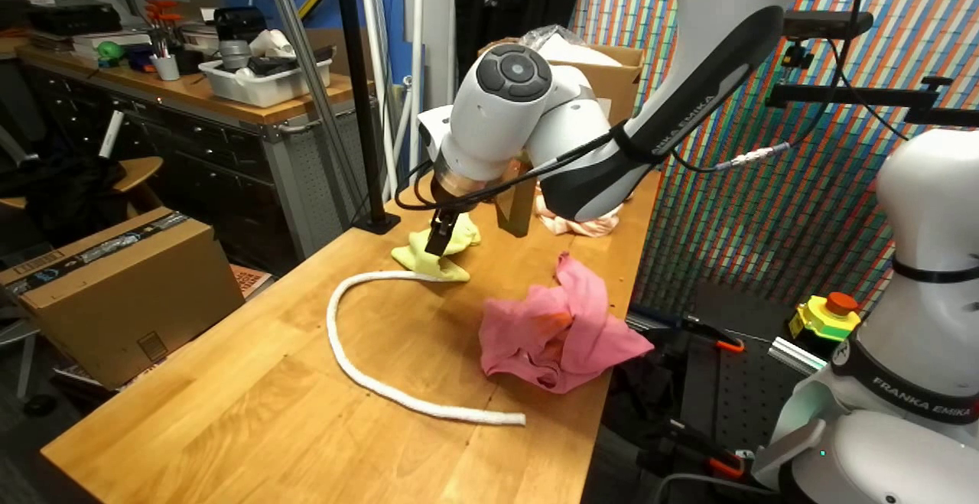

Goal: Separate the things on the heap

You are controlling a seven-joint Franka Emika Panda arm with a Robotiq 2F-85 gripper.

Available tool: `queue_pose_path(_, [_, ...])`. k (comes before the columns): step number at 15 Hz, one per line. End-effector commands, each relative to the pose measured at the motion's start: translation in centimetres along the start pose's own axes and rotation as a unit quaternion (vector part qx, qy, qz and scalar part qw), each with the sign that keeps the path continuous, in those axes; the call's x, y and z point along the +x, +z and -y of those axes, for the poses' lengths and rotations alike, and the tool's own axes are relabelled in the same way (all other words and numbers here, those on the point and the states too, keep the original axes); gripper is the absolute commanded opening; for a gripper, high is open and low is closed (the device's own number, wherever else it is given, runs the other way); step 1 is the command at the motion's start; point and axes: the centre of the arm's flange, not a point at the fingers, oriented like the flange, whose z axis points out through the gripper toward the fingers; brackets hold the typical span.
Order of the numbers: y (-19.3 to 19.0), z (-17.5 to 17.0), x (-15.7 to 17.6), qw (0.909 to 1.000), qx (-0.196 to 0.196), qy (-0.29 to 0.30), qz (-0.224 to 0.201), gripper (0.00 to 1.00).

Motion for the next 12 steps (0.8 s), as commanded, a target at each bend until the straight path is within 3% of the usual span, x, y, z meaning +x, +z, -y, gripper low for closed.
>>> queue_pose_path(1, [-1.5, 0.8, 2.1, 0.9965, 0.059, -0.058, -0.008, 1.00])
queue_pose_path(8, [-1.7, 3.6, 4.4, 0.9766, 0.154, -0.149, 0.005, 1.00])
queue_pose_path(12, [-1.1, 2.2, 5.5, 0.9706, 0.190, -0.142, 0.040, 1.00])
